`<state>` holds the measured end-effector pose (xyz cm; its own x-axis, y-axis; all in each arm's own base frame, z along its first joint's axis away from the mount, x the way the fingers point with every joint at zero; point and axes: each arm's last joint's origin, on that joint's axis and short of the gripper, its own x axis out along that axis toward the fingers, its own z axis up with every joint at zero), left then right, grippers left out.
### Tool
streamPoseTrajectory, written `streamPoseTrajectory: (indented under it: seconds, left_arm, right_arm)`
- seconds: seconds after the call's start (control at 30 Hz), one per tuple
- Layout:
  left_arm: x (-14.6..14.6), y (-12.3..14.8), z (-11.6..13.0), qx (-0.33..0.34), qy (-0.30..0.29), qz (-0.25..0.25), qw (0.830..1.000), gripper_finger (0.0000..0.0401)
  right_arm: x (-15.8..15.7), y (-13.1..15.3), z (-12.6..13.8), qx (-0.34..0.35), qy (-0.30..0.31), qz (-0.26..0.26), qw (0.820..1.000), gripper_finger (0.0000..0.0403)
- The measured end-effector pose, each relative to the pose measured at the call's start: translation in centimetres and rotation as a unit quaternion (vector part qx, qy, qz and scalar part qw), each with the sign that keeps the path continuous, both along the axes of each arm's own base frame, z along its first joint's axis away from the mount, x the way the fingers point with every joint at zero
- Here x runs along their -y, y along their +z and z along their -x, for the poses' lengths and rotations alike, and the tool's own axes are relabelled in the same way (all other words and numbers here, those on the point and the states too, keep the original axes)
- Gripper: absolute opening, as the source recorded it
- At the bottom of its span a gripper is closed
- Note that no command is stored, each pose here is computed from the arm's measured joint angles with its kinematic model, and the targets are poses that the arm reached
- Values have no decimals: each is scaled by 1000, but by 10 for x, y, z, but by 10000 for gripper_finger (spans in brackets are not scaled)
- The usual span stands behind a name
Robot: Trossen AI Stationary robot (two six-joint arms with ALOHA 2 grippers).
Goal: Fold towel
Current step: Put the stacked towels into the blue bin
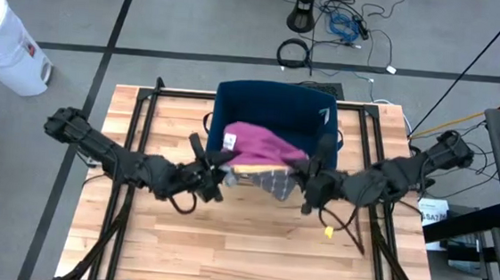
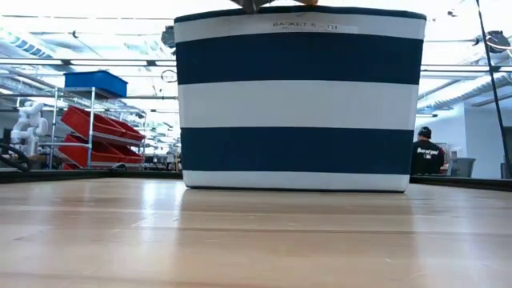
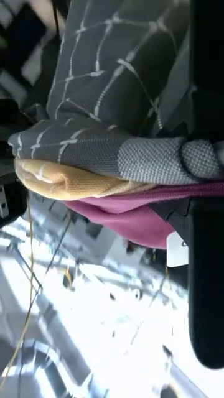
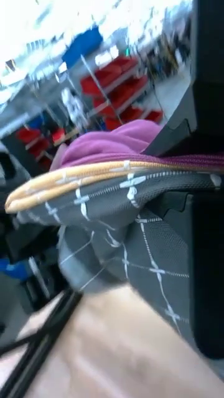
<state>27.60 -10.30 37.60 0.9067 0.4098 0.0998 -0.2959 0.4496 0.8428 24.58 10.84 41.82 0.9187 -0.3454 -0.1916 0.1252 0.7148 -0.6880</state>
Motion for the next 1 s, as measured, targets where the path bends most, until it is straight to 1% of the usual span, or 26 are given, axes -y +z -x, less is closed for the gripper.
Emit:
streamPoseTrajectory:
  seconds: [0.1, 0.2, 0.3, 0.4, 0.5, 0.7, 0.83, 1.0]
  left_arm:
    - [-13, 7, -3, 10, 28, -39, 999, 45]
    - [-28, 9, -6, -6, 60, -77, 995, 45]
    - [-47, 7, -11, -23, 89, -89, 992, 45]
    - [-68, 2, -15, -48, 108, -96, 988, 45]
    - [-88, -3, -19, -61, 97, -78, 990, 45]
    - [-124, -6, -22, -48, 62, -32, 996, 45]
    - [-147, -7, -21, -38, 44, -12, 998, 45]
    - [-177, -11, -16, -44, 3, 22, 999, 45]
  right_arm:
    - [15, 8, 0, 9, -32, 34, 999, 31]
    - [31, 11, 0, -4, -73, 72, 995, 31]
    - [46, 11, -3, -20, -100, 94, 990, 31]
    - [62, 8, -5, -40, -113, 97, 988, 31]
    - [78, 7, -6, -45, -110, 76, 990, 31]
    - [108, 3, -9, -66, -102, 49, 991, 31]
    - [127, -1, -10, -84, -68, 25, 994, 31]
    - [153, -3, -8, -88, -19, -8, 996, 31]
